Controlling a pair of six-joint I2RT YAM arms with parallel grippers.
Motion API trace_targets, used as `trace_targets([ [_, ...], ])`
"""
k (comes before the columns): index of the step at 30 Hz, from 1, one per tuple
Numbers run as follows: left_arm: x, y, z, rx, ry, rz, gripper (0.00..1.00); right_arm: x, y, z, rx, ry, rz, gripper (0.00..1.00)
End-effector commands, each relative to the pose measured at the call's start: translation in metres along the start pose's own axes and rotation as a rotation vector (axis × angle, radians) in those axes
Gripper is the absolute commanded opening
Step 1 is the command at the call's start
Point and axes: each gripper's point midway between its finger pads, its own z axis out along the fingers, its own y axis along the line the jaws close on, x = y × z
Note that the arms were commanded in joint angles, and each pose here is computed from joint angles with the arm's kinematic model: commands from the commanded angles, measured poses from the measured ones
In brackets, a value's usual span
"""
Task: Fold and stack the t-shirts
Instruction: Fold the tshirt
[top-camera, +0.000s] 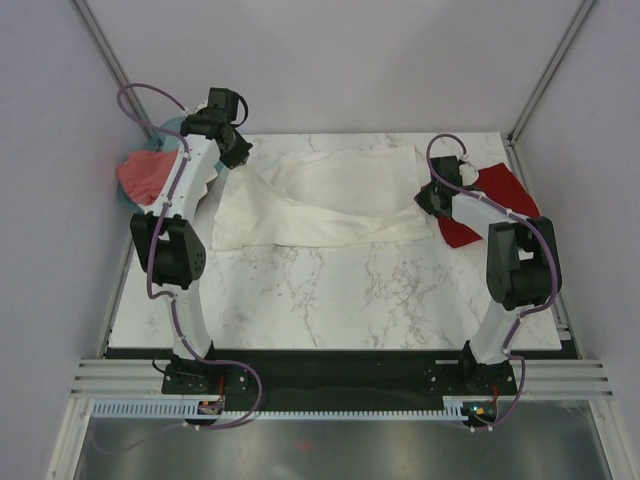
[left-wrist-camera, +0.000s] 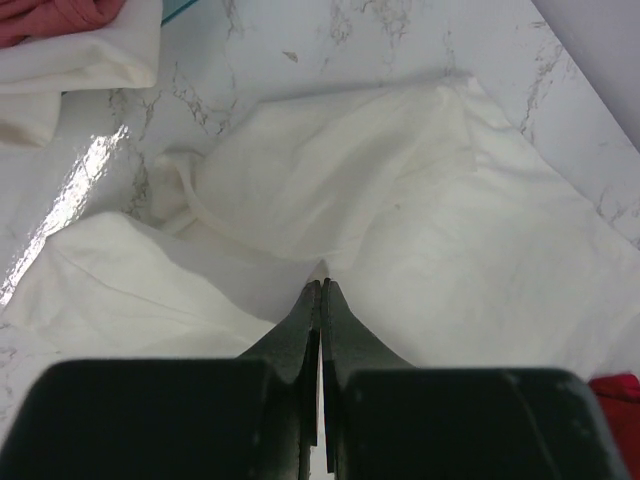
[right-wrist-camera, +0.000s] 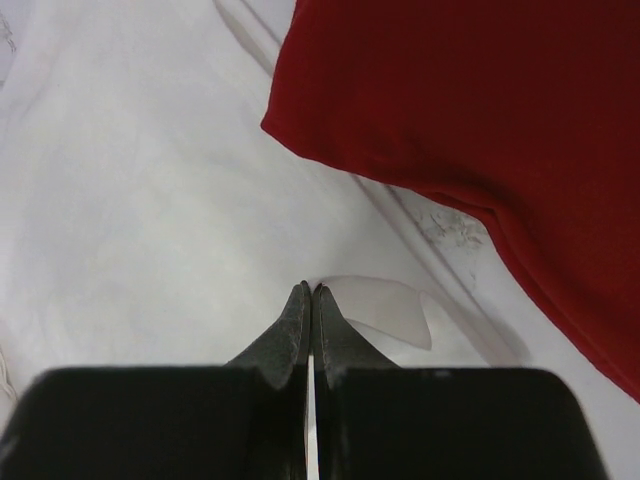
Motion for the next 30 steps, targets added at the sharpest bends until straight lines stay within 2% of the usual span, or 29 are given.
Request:
trace_targets([
  [1, -0.010, -0.004, 0.002, 0.009, -0.010, -0.016, 0.02, -0.020, 0.014, 0.002, -0.005, -0.061, 0.034, 0.00],
  [6, -0.012, -0.005, 0.013, -0.009, -0.013, -0.018, 0.02, -0.024, 0.019, 0.008, -0.008, -0.080, 0.050, 0.00],
  [15, -0.013, 0.034, 0.035, -0.155, -0.010, -0.096, 0.02, -0.029, 0.025, 0.013, -0.017, -0.101, 0.068, 0.00],
  [20, -0.019, 0.055, 0.032, -0.219, -0.032, -0.150, 0.02, -0.032, 0.024, 0.015, -0.011, -0.111, 0.074, 0.00],
  [30, -0.025, 0.059, 0.020, -0.221, -0.049, -0.152, 0.02, -0.035, 0.023, 0.010, -0.012, -0.122, 0.083, 0.00],
])
